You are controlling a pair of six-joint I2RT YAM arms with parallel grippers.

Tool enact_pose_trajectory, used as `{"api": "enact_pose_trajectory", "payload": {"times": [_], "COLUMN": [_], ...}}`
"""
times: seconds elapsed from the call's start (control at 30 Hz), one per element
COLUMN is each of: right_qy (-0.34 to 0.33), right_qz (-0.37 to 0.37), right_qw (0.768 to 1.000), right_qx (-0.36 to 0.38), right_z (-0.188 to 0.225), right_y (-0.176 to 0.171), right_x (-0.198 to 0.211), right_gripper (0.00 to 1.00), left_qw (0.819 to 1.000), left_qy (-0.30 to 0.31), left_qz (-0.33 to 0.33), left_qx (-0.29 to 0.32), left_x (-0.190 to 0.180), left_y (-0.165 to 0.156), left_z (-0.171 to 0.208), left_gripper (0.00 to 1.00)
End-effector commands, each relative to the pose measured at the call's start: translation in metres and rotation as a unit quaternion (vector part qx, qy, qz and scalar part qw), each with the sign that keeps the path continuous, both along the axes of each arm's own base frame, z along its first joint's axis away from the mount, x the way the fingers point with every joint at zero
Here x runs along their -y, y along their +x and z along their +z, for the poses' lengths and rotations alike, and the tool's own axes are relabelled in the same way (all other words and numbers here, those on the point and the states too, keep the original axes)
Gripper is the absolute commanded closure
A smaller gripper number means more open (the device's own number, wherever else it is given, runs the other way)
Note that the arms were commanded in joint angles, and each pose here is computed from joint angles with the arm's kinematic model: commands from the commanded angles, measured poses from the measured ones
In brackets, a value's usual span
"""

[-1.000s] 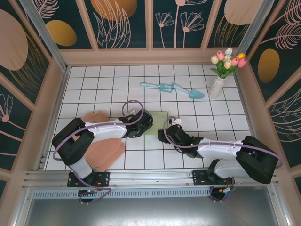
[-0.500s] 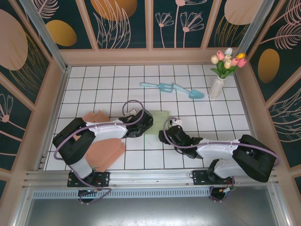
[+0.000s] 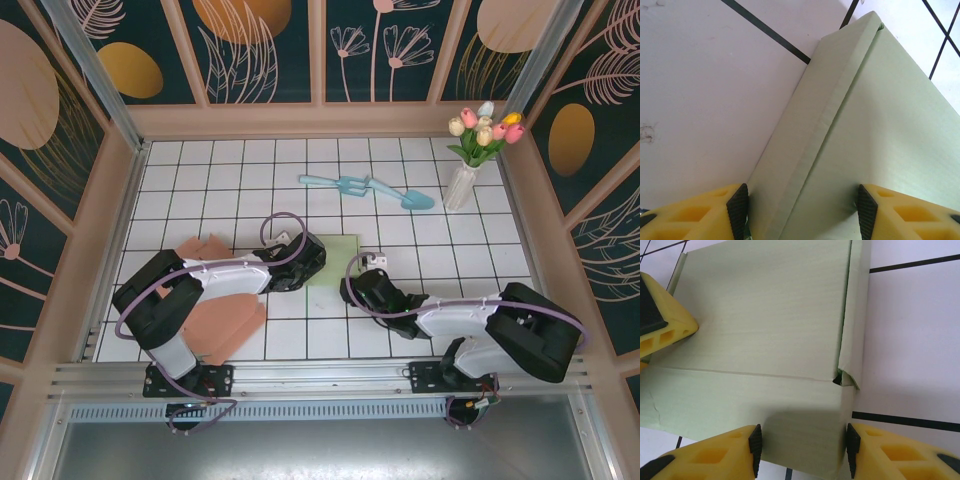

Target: Fold the paper box

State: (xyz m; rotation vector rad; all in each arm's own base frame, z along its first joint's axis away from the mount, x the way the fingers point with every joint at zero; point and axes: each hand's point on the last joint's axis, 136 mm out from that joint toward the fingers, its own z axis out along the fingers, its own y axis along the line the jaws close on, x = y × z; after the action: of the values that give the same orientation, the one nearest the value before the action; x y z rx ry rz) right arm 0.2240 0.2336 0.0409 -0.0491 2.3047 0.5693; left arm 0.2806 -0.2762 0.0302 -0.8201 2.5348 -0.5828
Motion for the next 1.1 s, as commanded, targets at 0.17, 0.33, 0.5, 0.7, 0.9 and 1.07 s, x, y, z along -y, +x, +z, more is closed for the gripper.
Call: {"api": "enact_pose_trajectory", "payload": {"times": [0.17,0.33,0.5,0.7,0.9,1.07], "right_qy": [-0.028,-0.029,-0.029,-0.040,-0.051,-0.056], "right_qz": [-0.016,-0.017,-0.011,-0.016,-0.036,-0.040], "right_qw": [0.999,0.999,0.999,0.999,0.997,0.996], "right_qx": [0.007,0.014,0.023,0.031,0.041,0.051], "right_z": [-0.011,-0.014,-0.020,-0.028,-0.037,-0.040], "right_y": [0.001,0.002,0.002,0.006,0.010,0.015], "right_x": [0.014,0.016,0.014,0.017,0.024,0.023], "right_gripper": [0.51,0.51,0.51,0.52,0.51,0.50], "left_qw": [0.988,0.988,0.988,0.987,0.987,0.986], "left_qy": [0.111,0.112,0.112,0.116,0.118,0.119], "left_qz": [-0.001,-0.001,-0.001,-0.001,-0.003,-0.005], "left_qx": [-0.108,-0.109,-0.110,-0.109,-0.112,-0.113], "left_x": [-0.052,-0.053,-0.053,-0.055,-0.055,-0.054], "left_y": [-0.047,-0.048,-0.049,-0.049,-0.050,-0.050], "left_z": [-0.064,-0.065,-0.065,-0.066,-0.068,-0.069], "left_gripper": [0.41,0.41,0.41,0.41,0.41,0.41]}}
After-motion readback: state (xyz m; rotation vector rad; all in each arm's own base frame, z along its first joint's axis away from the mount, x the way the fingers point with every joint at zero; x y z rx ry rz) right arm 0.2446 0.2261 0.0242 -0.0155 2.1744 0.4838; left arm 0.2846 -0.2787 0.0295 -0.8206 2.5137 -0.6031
